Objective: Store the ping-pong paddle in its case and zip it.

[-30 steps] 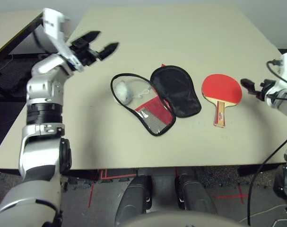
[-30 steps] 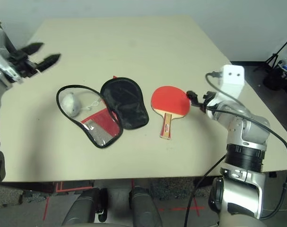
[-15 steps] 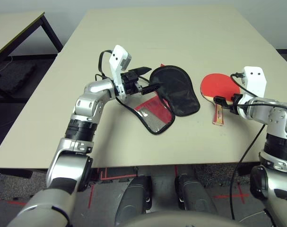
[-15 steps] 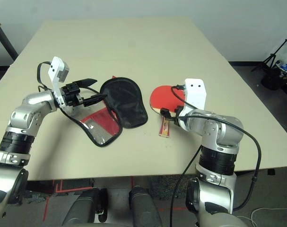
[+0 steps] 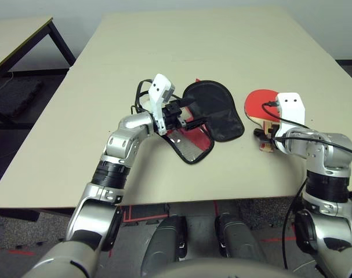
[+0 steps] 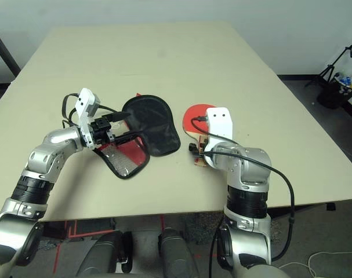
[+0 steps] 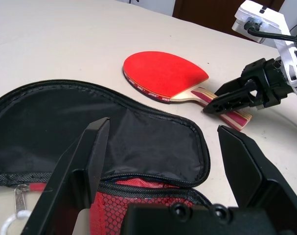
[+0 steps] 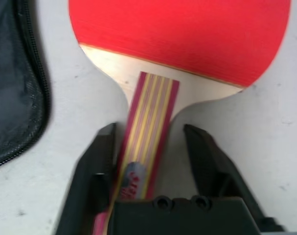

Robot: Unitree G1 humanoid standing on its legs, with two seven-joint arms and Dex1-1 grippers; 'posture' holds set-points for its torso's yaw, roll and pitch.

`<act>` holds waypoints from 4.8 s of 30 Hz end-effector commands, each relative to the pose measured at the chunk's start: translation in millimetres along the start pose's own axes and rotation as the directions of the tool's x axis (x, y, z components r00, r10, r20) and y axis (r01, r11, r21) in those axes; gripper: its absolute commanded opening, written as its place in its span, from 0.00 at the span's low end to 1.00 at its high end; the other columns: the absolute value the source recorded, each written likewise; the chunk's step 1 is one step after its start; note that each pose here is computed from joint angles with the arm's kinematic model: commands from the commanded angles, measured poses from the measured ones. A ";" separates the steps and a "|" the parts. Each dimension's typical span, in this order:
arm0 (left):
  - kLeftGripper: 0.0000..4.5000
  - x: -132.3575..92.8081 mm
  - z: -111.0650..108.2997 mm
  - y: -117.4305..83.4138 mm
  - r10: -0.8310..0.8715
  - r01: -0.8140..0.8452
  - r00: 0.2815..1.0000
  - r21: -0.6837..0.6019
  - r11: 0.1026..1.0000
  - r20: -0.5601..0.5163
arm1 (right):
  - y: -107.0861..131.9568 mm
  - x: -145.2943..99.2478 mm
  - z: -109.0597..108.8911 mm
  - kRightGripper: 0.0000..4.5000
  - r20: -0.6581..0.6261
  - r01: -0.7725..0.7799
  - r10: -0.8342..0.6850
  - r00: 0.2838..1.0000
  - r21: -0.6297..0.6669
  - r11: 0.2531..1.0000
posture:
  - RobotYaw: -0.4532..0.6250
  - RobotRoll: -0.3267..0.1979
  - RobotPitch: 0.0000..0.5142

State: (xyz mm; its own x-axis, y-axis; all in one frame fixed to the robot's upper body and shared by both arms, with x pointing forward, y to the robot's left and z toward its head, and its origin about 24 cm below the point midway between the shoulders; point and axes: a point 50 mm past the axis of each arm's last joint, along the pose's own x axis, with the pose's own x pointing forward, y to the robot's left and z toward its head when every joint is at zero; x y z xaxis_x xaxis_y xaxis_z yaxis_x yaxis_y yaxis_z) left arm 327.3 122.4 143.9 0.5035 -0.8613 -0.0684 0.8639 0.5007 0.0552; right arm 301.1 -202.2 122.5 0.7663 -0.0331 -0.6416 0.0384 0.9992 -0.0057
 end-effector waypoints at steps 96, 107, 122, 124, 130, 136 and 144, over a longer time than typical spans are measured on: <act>1.00 -111.0 -20.4 11.5 0.072 -0.113 0.940 -0.106 0.988 -0.334 | 30.6 -51.0 80.5 1.00 0.202 -0.545 0.913 0.354 -0.749 0.377 | 0.36 0.62 0.25; 1.00 -40.9 38.8 35.2 0.012 -0.013 0.996 -0.018 1.000 -0.084 | 25.4 -52.6 84.4 1.00 0.242 -0.518 0.890 0.386 -0.742 0.426 | 0.33 0.62 0.25; 1.00 23.6 47.5 45.7 -0.042 0.042 0.998 -0.017 0.999 0.046 | -0.4 -30.6 86.3 1.00 0.255 -0.604 0.711 0.656 -0.388 0.696 | 0.32 0.62 0.26; 1.00 21.9 50.3 44.9 -0.042 0.043 0.997 -0.007 0.999 0.058 | -4.7 -25.6 82.6 1.00 0.232 -0.592 0.675 0.700 -0.341 0.731 | 0.33 0.62 0.26; 1.00 15.2 52.6 38.8 -0.024 0.026 0.993 -0.015 1.000 0.116 | -9.2 -19.5 82.7 1.00 0.202 -0.565 0.627 0.753 -0.290 0.772 | 0.34 0.62 0.27; 1.00 22.8 66.8 29.8 0.005 0.013 0.969 -0.072 0.997 0.246 | -8.1 -11.8 85.3 1.00 0.228 -0.549 0.612 0.757 -0.284 0.786 | 0.37 0.62 0.27; 1.00 27.1 76.8 26.4 -0.007 0.025 0.964 -0.063 0.998 0.265 | -8.3 -12.4 89.0 1.00 0.220 -0.574 0.617 0.756 -0.232 0.785 | 0.37 0.62 0.28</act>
State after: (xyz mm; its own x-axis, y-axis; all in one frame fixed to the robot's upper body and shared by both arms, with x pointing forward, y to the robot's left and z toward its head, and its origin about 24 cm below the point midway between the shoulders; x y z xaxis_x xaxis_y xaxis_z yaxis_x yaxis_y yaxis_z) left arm 363.5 103.5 212.8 0.4781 -0.8592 0.1823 0.8753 0.4833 -0.0178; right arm 347.5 -210.4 196.2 0.7387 0.5908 -0.3244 -0.5703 0.8044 0.1663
